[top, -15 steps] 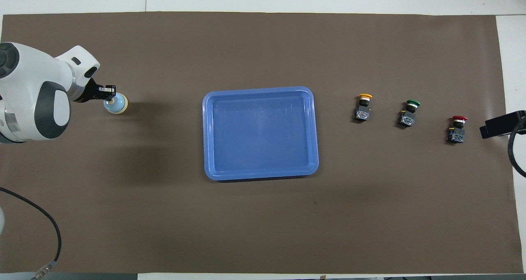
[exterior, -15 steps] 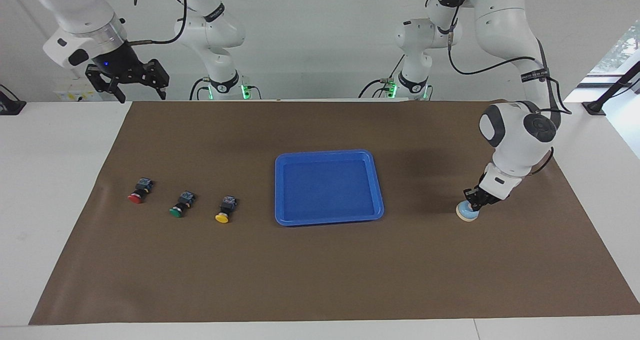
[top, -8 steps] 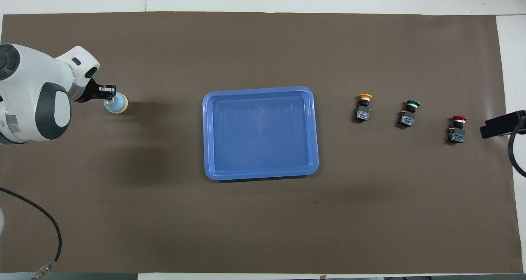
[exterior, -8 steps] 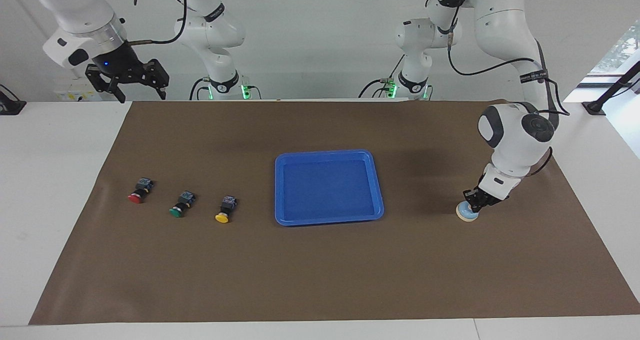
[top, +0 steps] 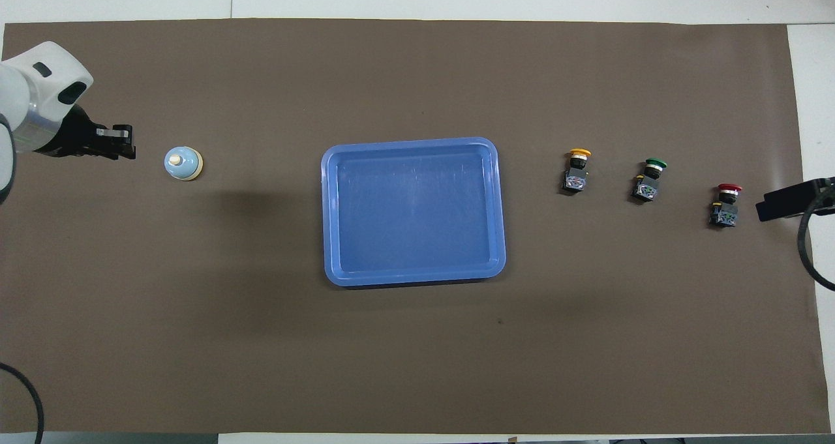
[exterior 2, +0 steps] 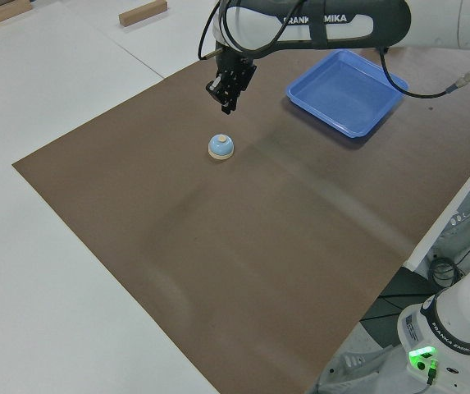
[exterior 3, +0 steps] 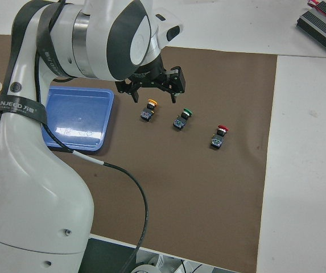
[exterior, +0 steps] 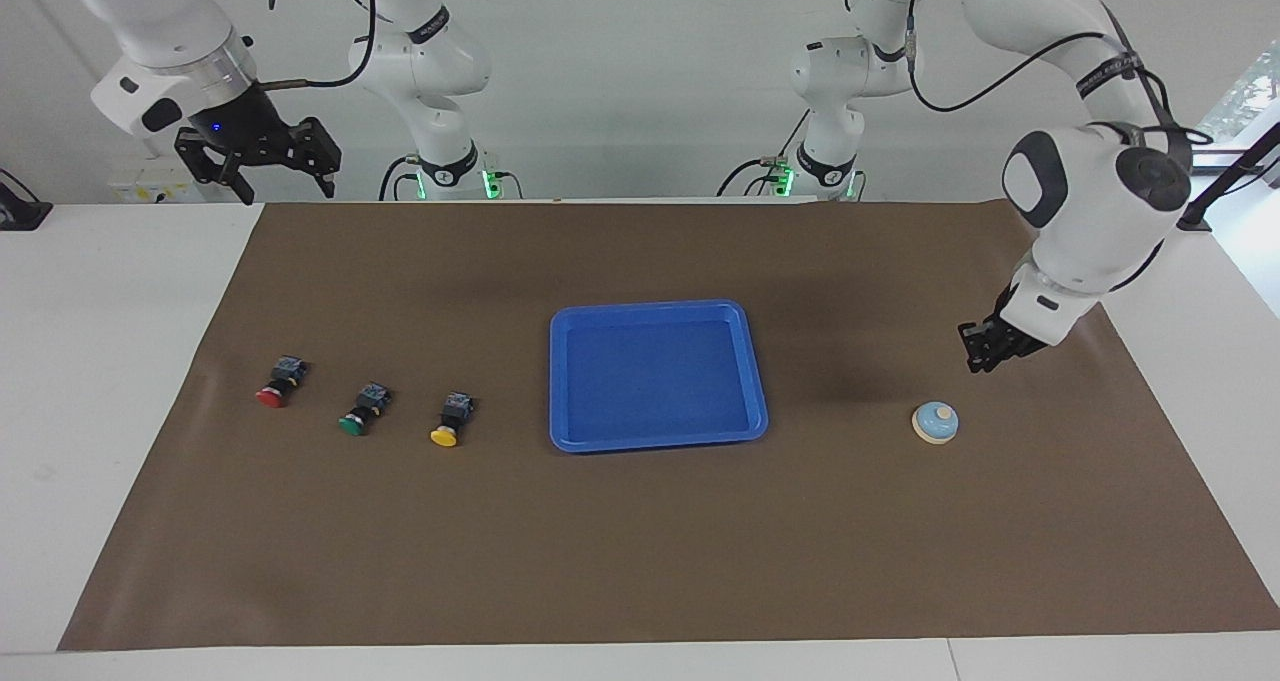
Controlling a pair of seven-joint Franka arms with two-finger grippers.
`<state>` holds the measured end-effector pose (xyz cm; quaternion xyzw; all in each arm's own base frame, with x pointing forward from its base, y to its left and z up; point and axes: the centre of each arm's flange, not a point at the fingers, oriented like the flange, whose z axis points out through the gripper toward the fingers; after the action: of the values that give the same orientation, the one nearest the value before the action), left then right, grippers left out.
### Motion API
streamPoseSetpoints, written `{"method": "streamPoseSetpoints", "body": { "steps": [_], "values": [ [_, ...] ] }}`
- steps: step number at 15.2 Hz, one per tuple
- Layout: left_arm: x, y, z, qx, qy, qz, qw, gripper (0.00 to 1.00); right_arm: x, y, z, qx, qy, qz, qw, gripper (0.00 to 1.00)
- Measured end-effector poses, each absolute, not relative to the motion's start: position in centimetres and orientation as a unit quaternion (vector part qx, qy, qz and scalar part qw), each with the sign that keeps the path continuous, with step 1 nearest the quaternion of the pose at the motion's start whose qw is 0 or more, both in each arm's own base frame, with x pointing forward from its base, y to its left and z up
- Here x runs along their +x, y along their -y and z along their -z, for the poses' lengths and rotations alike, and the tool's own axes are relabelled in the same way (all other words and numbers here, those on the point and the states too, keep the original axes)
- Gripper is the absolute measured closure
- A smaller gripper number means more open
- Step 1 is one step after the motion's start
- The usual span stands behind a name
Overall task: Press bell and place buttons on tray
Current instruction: 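Lift the left gripper back from the bell while the right gripper reaches, then grasp the yellow-capped button with the right gripper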
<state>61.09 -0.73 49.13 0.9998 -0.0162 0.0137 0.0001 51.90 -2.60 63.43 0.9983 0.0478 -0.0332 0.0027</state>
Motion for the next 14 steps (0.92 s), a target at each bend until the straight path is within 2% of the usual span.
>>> {"method": "streamPoseSetpoints", "body": {
  "steps": [3,6,7,14],
  "values": [
    [58.1,0.5,-54.4,1.000,0.014,-0.015,-0.001,0.33,52.6,-0.1,-60.1,1.000,-0.016,0.014,0.006,0.00],
    [55.5,0.4,-57.4,1.000,0.013,-0.001,-0.002,0.04,53.4,-3.0,-55.5,1.000,0.015,-0.004,0.005,0.00],
    [55.0,0.4,-57.9,1.000,0.013,0.003,-0.002,0.00,53.6,-3.8,-53.9,1.000,0.026,-0.008,0.005,0.00],
    [54.5,0.5,-60.0,1.000,0.013,0.016,-0.002,0.00,59.3,-7.6,-40.2,0.996,0.085,-0.031,0.001,0.00]
  ]
}}
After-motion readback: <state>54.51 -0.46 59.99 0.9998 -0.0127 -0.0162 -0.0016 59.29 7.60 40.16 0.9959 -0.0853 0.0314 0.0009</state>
